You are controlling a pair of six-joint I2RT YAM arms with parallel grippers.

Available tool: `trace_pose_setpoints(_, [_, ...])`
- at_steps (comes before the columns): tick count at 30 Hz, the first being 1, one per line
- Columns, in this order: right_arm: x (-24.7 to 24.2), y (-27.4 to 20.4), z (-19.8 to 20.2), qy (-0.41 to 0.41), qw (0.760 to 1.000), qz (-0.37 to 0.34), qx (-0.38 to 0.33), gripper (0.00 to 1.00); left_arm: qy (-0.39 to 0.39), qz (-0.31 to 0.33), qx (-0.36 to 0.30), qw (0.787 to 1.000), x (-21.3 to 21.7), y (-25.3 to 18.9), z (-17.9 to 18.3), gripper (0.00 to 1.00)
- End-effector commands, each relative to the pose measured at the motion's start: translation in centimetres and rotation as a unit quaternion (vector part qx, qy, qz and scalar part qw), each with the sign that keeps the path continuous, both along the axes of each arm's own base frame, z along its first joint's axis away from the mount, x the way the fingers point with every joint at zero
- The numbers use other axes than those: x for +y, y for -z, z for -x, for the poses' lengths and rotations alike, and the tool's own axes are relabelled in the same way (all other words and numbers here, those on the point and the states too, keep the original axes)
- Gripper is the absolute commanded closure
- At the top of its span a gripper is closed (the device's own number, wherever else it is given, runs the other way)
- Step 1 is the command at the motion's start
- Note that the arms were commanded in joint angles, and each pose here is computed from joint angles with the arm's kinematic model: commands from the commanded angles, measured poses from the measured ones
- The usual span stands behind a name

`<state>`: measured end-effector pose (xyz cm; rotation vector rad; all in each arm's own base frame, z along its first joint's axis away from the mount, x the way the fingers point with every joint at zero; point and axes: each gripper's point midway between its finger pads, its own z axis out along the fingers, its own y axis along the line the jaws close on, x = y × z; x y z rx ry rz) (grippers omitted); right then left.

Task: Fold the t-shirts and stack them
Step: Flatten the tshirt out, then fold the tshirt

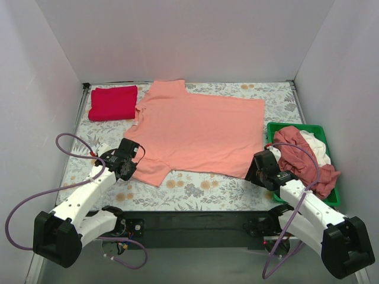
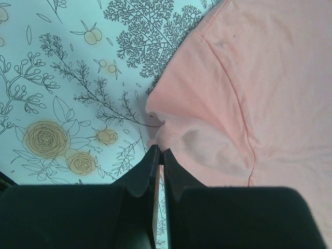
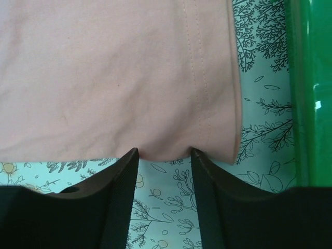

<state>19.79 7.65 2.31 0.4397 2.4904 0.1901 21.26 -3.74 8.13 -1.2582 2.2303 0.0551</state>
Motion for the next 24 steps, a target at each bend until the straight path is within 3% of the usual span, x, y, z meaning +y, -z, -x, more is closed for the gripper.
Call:
trace_pose_setpoints(1, [-0.7, 0.2, -0.4, 0.010, 1.000, 0.019, -0.007, 0.50, 0.001, 0.003, -0.024, 1.000, -0.2, -1.3, -1.2, 1.00])
trace_pose_setpoints(10, [-1.0, 0.8, -0.5, 0.014, 1.000, 0.027, -0.006, 0.81, 0.003, 0.003, -0.025, 1.000, -0.3, -1.5, -1.6, 1.00])
trace_pose_setpoints(12, [-0.9, 0.6, -0.5, 0.012, 1.000, 0.025, -0.010, 0.99, 0.005, 0.005, -0.028, 1.000, -0.4, -1.7, -1.7, 1.00])
trace_pose_setpoints(24, [-0.8, -3.0, -2.6, -0.007, 0.997, 0.033, -0.074, 0.99, 0.019, 0.022, -0.073, 0.997, -1.5, -4.4, -4.0, 1.00])
